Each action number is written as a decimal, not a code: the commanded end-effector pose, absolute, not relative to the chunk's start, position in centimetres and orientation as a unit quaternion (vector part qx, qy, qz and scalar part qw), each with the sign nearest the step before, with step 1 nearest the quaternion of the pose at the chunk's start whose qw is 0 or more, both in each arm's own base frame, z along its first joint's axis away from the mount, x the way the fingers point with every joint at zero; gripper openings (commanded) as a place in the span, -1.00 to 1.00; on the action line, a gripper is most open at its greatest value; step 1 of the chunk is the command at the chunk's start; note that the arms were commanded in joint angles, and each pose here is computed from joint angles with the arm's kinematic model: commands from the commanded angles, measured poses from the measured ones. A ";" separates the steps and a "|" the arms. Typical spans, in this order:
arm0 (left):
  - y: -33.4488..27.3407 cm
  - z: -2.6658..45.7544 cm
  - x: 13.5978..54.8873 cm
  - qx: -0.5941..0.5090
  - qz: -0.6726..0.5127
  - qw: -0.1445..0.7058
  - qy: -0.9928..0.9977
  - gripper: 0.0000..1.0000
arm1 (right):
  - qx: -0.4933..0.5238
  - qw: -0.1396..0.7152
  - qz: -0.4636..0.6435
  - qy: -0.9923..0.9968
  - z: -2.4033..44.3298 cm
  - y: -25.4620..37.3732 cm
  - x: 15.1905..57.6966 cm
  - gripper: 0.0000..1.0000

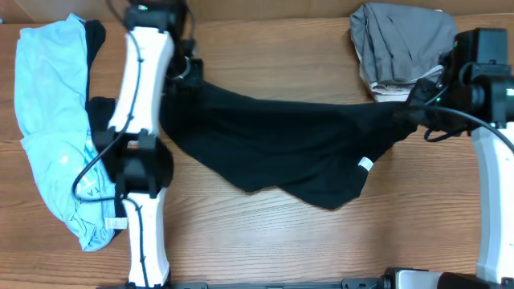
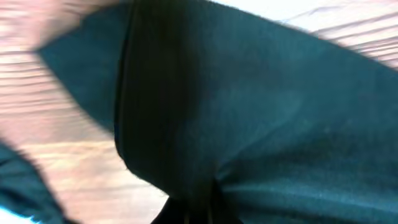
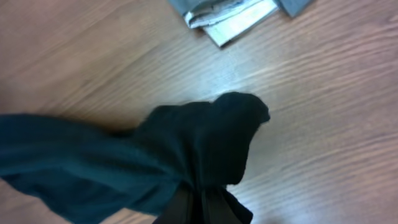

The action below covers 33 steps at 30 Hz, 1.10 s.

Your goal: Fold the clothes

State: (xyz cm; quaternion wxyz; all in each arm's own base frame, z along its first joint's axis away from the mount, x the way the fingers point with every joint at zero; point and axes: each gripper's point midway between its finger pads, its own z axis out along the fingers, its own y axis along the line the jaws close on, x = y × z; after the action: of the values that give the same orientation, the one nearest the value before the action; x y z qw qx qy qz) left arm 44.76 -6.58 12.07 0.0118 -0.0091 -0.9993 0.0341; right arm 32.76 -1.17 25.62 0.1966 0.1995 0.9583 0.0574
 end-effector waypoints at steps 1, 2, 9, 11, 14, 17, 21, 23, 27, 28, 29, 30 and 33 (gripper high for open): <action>-7.6 7.9 44.8 -0.036 0.020 0.052 -0.998 -0.91 | 0.205 0.185 0.047 0.960 23.7 -1.8 32.4 -0.92; -7.8 6.8 44.7 -0.038 0.019 0.063 -0.997 -0.92 | 0.205 0.183 0.047 0.960 23.2 -1.8 32.4 -0.92; -8.3 3.4 44.7 -0.042 0.015 0.090 -0.995 -0.91 | 0.205 0.186 0.047 0.960 22.6 -1.9 32.9 -0.92; -8.3 3.4 44.9 -0.042 0.016 0.086 -0.995 -0.91 | 0.205 0.189 0.048 0.959 22.6 -1.9 33.0 -0.92; -8.3 3.4 45.1 -0.042 0.016 0.083 -0.996 -0.74 | 0.205 0.191 0.048 0.959 22.6 -1.9 33.1 -0.92; -8.3 3.4 45.2 -0.042 0.016 0.081 -0.996 -0.56 | 0.205 0.191 0.048 0.959 22.6 -1.9 33.1 -0.92; -8.4 3.4 45.2 -0.042 0.017 0.079 -0.996 -0.46 | 0.205 0.191 0.048 0.959 22.6 -1.9 33.1 -0.92; -8.4 3.5 45.3 -0.043 0.017 0.078 -0.996 -0.45 | 0.205 0.191 0.048 0.959 22.6 -1.9 33.1 -0.92; -8.4 4.6 45.4 -0.043 0.018 0.072 -0.996 -0.41 | 0.205 0.191 0.048 0.959 22.7 -1.9 33.1 -0.92; -8.5 5.0 45.3 -0.043 0.020 0.073 -0.996 -0.40 | 0.205 0.192 0.048 0.959 22.7 -1.9 33.1 -0.92; -8.6 5.4 45.1 -0.043 0.023 0.074 -0.996 -0.39 | 0.204 0.193 0.048 0.958 22.7 -1.9 33.2 -0.92; -8.7 5.8 45.0 -0.043 0.026 0.076 -0.996 -0.38 | 0.205 0.194 0.048 0.958 22.7 -1.9 33.2 -0.92; -9.5 7.0 45.1 -0.042 0.051 0.066 -0.996 -0.21 | 0.204 0.196 0.049 0.958 22.7 -1.9 33.3 -0.92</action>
State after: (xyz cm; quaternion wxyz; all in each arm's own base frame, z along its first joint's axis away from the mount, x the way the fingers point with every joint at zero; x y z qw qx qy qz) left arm 44.48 -8.58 5.53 0.0873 -0.0324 -0.9954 0.0235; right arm 33.26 -1.40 22.16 0.1822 0.2030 0.9605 0.0543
